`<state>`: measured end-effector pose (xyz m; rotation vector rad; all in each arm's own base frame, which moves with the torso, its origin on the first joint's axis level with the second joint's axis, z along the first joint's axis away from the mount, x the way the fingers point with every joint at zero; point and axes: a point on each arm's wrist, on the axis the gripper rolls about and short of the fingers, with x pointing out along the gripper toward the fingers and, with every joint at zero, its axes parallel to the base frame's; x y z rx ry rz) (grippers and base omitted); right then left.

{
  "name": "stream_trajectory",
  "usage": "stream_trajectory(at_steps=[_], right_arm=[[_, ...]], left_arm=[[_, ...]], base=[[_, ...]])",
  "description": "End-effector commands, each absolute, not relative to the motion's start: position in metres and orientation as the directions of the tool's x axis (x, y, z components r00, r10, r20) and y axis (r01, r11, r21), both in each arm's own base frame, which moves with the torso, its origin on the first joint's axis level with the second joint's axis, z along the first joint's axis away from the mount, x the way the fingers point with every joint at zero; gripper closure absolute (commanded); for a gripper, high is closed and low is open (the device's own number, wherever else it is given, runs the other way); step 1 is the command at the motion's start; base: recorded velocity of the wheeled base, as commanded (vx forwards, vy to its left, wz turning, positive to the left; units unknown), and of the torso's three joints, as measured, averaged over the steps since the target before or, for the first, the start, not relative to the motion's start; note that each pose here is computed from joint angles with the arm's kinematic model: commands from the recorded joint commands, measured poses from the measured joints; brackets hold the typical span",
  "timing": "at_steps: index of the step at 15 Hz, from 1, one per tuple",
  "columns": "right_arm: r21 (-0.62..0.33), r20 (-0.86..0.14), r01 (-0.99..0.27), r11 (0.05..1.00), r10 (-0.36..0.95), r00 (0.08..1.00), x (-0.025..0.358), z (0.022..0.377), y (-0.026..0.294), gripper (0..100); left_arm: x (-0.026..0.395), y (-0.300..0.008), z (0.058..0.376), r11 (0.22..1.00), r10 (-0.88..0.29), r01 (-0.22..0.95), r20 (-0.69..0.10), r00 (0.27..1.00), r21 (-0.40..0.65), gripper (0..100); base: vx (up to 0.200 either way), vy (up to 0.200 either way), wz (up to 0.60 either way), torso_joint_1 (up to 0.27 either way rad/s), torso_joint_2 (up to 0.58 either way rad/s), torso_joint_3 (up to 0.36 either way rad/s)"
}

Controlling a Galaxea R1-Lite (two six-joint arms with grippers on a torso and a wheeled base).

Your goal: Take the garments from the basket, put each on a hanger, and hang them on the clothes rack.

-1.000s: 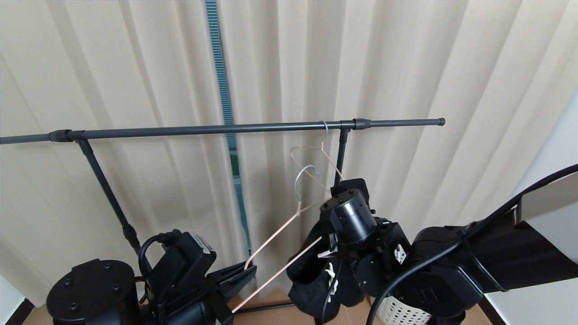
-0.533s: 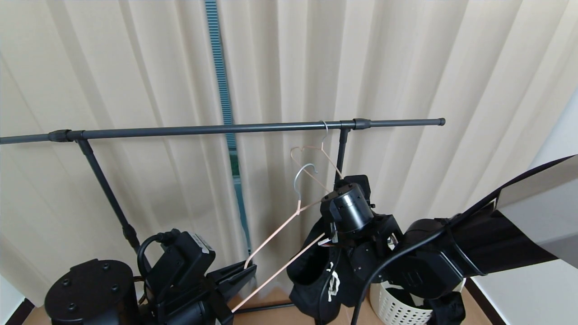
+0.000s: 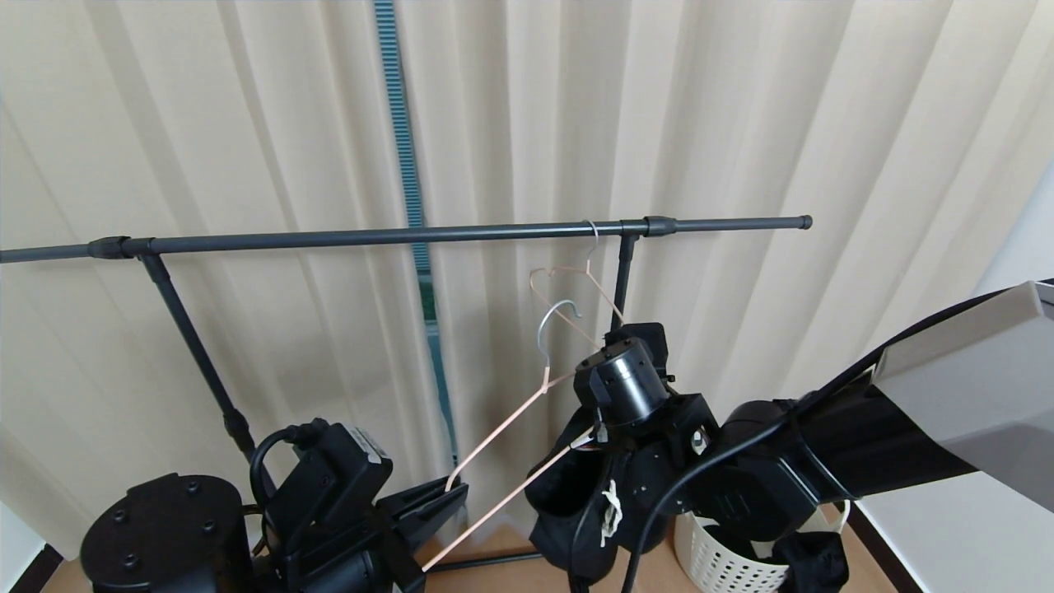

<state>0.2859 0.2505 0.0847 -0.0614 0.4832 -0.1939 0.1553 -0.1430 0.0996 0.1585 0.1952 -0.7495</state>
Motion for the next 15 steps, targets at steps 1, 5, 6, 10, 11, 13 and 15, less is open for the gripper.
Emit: stream_trajectory(at_steps=[1,5,6,10,11,13,15], right_arm=[[-0.111,-0.46,0.17,0.979,-0.202,0.865,0.287,0.081,0.252,100],[-0.079,-0.446,0.17,0.982,-0.188,0.875,0.283,0.094,0.25,100],[-0.072,-0.442,0.169,0.983,-0.183,0.878,0.281,0.098,0.249,100],[-0.046,-0.427,0.128,0.991,-0.135,0.894,0.263,0.116,0.252,100],[-0.043,-0.425,0.117,0.992,-0.124,0.897,0.259,0.118,0.253,100],[-0.04,-0.424,0.102,0.994,-0.11,0.899,0.253,0.121,0.254,100],[-0.032,-0.422,0.062,0.998,-0.07,0.904,0.24,0.126,0.258,100]], left_arm=[[0.155,-0.143,0.1,0.722,-0.659,0.688,-0.231,0.716,0.073,100],[0.156,-0.143,0.099,0.722,-0.658,0.688,-0.234,0.715,0.073,100],[0.156,-0.143,0.099,0.723,-0.657,0.687,-0.234,0.716,0.072,100],[0.157,-0.143,0.098,0.725,-0.655,0.685,-0.237,0.718,0.07,100],[0.157,-0.143,0.098,0.726,-0.654,0.685,-0.239,0.718,0.068,100],[0.157,-0.143,0.096,0.726,-0.652,0.684,-0.249,0.717,0.068,100],[0.157,-0.143,0.095,0.726,-0.651,0.684,-0.252,0.716,0.068,100]], base=[[0.0,0.0,0.0,0.0,0.0,0.0],[0.0,0.0,0.0,0.0,0.0,0.0],[0.0,0.0,0.0,0.0,0.0,0.0],[0.0,0.0,0.0,0.0,0.0,0.0],[0.0,0.0,0.0,0.0,0.0,0.0],[0.0,0.0,0.0,0.0,0.0,0.0],[0.0,0.0,0.0,0.0,0.0,0.0]])
